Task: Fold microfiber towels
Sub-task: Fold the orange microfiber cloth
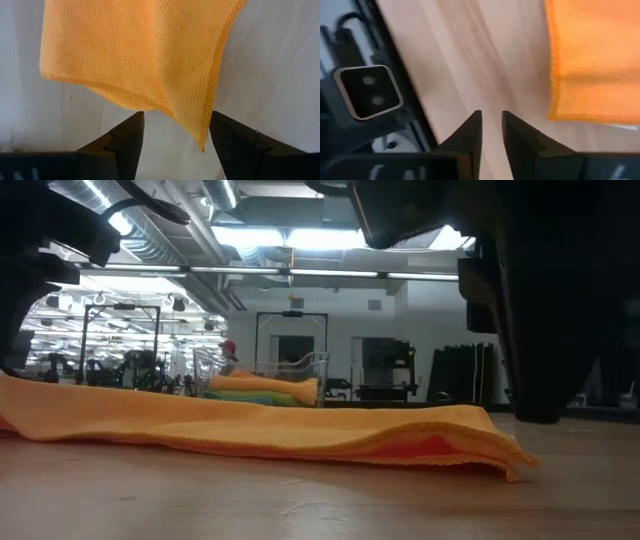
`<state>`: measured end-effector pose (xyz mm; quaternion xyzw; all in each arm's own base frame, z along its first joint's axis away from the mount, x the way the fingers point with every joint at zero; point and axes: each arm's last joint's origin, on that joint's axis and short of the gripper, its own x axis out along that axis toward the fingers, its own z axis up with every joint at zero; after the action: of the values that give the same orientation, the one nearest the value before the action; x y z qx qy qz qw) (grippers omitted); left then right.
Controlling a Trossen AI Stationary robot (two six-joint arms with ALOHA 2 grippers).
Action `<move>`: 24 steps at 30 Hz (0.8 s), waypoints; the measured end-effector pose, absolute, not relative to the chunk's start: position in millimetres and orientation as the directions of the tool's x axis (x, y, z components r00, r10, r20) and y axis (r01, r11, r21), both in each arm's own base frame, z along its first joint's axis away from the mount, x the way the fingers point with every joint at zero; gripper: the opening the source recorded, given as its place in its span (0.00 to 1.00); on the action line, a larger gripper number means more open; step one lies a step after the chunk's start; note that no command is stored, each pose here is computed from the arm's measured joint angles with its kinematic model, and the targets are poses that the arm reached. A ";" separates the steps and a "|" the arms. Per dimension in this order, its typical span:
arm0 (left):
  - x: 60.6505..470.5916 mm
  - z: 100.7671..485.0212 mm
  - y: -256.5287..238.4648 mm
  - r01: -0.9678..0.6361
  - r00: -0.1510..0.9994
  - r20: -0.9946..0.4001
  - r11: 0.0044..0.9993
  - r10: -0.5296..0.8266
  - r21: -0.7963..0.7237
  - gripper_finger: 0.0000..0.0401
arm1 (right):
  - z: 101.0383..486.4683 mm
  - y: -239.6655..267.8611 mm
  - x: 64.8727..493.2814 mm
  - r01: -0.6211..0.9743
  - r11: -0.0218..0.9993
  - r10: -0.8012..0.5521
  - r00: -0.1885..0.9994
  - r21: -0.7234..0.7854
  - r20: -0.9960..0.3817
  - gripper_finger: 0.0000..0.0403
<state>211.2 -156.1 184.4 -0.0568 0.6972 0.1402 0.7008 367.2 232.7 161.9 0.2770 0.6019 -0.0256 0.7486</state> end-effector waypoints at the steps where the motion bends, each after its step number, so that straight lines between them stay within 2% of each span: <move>1: 211.2 184.4 -156.1 -0.276 -0.011 -0.993 0.954 0.117 0.116 0.54 | 162.4 233.4 368.1 0.367 0.842 0.305 0.281 0.395 -0.910 0.20; 6: 211.6 184.4 -156.3 -0.281 -0.008 -0.993 0.953 0.115 0.112 0.54 | 164.5 235.6 372.2 0.354 0.828 0.328 0.323 0.435 -0.888 0.36; 9: 211.5 184.3 -156.5 -0.282 -0.010 -0.994 0.953 0.111 0.110 0.54 | 164.4 235.8 371.6 0.361 0.823 0.336 0.313 0.438 -0.888 0.42; 15: 213.2 184.2 -157.8 -0.259 0.007 -0.995 0.962 0.096 0.091 0.54 | 164.6 236.2 371.9 0.367 0.816 0.343 0.314 0.446 -0.885 0.44; 20: 213.0 184.2 -158.1 -0.257 0.000 -0.996 0.963 0.087 0.084 0.54 | 172.4 239.2 377.0 0.309 0.833 0.340 0.367 0.459 -0.866 0.44; 22: 212.7 184.2 -158.4 -0.256 -0.010 -0.997 0.964 0.075 0.075 0.54 | 178.2 239.4 379.0 0.304 0.849 0.299 0.397 0.432 -0.868 0.44; 24: 212.5 184.1 -158.8 -0.256 -0.018 -0.998 0.964 0.063 0.065 0.54 | 183.6 237.7 377.1 0.328 0.881 0.194 0.408 0.341 -0.892 0.44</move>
<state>212.5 -158.8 184.1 -0.0686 0.7041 0.1144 0.6975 377.1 237.7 183.6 0.2403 0.5426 -0.0415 0.8038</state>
